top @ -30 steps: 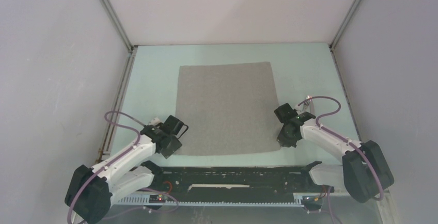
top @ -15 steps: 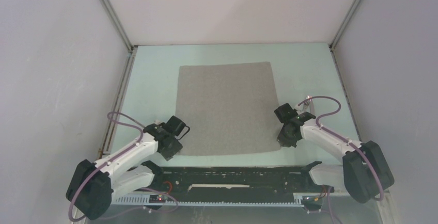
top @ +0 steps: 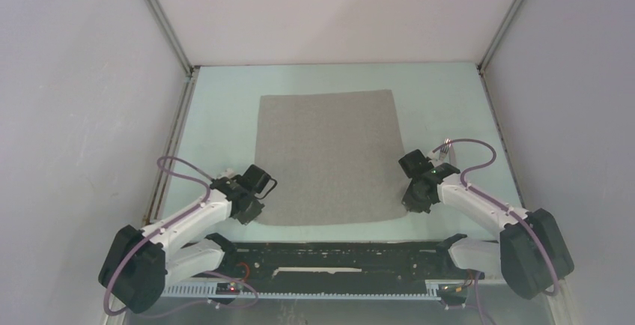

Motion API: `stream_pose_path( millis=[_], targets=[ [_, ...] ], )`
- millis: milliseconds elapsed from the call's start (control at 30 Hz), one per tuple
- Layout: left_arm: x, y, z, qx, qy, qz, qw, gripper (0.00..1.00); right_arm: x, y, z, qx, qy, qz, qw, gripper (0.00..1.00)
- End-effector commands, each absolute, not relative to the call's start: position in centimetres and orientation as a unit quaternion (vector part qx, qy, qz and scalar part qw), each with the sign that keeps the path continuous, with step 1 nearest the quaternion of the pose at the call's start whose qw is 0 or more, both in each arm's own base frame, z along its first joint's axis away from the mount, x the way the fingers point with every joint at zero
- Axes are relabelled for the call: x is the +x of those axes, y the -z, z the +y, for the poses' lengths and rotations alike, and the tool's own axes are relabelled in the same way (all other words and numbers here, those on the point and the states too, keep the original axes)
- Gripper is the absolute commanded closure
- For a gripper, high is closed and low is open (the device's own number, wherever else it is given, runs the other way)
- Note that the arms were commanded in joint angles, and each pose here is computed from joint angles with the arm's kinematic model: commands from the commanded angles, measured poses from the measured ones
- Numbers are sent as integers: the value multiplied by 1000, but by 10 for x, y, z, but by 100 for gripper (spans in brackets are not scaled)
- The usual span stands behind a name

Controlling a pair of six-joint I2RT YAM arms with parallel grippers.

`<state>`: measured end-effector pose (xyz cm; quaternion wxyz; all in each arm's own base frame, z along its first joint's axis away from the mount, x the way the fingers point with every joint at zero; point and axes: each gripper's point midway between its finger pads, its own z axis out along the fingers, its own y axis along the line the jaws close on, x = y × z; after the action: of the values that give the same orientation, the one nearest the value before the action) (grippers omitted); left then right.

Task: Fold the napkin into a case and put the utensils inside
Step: Pick up the flattened napkin from the center of the board.

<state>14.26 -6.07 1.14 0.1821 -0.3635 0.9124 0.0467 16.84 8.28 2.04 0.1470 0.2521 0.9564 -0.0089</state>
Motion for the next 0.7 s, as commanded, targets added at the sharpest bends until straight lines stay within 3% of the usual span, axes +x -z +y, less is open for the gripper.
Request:
stream_pose_path(
  millis=[0, 67, 200, 333, 667],
  targets=[
    [154, -6, -65, -365, -23, 908, 203, 93, 181, -32, 85, 252, 4, 952, 174, 100],
    [154, -8, -67, -365, -14, 908, 206, 100, 181, -32, 85, 251, 4, 952, 174, 100],
    [154, -16, -67, -369, 0, 904, 217, 100, 182, -33, 85, 248, 4, 952, 178, 100],
    [140, -19, -65, -368, -18, 911, 182, 65, 185, -36, 86, 246, -1, 952, 181, 100],
    [132, -19, -65, -358, -42, 919, 158, 49, 184, -37, 85, 247, 1, 951, 185, 100]
  ],
)
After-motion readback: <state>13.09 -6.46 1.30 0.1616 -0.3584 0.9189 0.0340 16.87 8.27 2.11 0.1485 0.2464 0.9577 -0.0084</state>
